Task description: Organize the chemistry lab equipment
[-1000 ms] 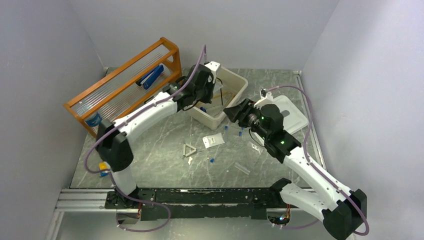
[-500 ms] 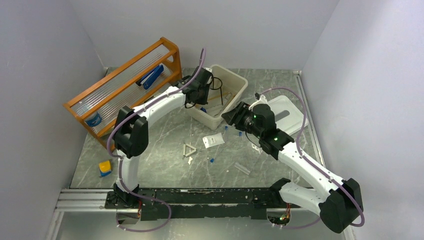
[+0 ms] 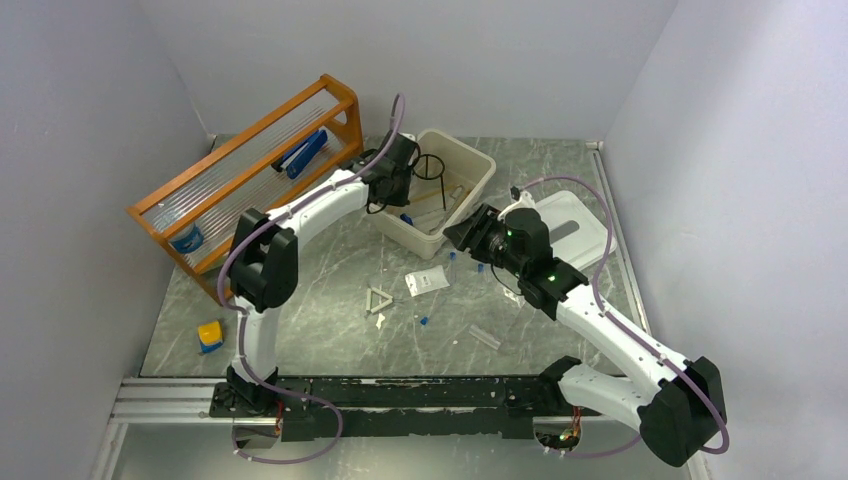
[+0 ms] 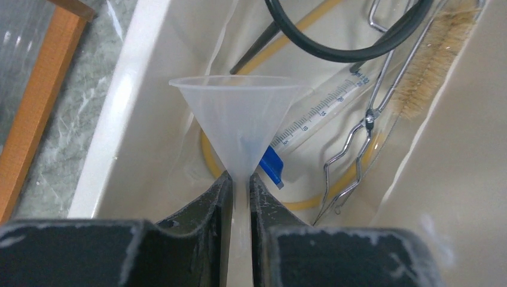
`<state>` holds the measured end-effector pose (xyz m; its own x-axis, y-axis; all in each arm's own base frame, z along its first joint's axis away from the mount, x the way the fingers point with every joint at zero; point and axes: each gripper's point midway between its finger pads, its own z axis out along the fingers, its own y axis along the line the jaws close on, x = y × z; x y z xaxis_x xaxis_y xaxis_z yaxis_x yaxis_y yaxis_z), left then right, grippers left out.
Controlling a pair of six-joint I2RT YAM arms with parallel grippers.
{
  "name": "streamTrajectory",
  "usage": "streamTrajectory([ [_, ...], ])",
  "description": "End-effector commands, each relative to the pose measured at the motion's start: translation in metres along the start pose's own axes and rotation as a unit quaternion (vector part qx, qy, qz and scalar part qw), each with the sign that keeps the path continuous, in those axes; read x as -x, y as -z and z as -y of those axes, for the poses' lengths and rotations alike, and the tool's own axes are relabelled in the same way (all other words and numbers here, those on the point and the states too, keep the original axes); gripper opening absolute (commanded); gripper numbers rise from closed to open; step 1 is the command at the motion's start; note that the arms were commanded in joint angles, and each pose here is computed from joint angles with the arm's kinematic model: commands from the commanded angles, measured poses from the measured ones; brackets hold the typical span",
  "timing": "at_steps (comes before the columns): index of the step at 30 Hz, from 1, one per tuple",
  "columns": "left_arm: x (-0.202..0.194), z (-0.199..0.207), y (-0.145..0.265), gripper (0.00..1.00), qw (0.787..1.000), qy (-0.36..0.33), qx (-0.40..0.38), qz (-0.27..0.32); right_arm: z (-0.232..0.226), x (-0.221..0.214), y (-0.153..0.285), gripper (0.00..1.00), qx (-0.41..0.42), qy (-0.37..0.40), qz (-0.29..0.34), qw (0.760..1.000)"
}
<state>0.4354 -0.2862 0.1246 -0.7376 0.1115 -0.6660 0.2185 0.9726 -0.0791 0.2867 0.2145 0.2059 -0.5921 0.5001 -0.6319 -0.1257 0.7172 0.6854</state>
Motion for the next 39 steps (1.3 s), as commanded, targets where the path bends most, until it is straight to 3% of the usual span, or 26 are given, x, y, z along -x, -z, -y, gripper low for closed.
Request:
streamTrajectory([
  [1,0.002,-0.005,-0.011,0.18,1.0,-0.006,0.013,-0.002,0.002,0.006,0.005,0.56,-0.007,-0.008,0.012,1.0],
  [7,-0.002,-0.008,-0.014,0.25,1.0,-0.011,0.021,-0.012,0.005,0.004,0.006,0.56,-0.013,-0.012,0.012,1.0],
  [13,0.018,0.001,0.001,0.27,1.0,-0.013,-0.001,0.006,0.015,0.001,0.006,0.56,-0.042,-0.002,0.002,0.999],
  [18,0.045,0.011,0.05,0.33,0.998,-0.01,-0.045,0.046,0.026,-0.01,0.001,0.56,-0.074,0.028,-0.031,0.996],
  [23,0.044,0.004,0.105,0.48,0.994,0.008,-0.072,0.084,0.02,-0.034,-0.008,0.56,-0.094,0.06,-0.065,0.992],
  [31,0.015,-0.031,0.175,0.68,0.985,0.028,-0.075,0.155,0.002,-0.104,-0.017,0.6,-0.173,0.088,-0.09,0.977],
  [37,0.0,-0.076,0.208,0.73,0.973,0.025,-0.011,0.23,-0.007,-0.145,-0.037,0.6,-0.198,0.073,-0.107,0.972],
  [39,0.0,-0.094,0.219,0.73,0.965,0.029,0.02,0.259,-0.012,-0.162,-0.048,0.55,-0.194,0.079,-0.127,0.97],
])
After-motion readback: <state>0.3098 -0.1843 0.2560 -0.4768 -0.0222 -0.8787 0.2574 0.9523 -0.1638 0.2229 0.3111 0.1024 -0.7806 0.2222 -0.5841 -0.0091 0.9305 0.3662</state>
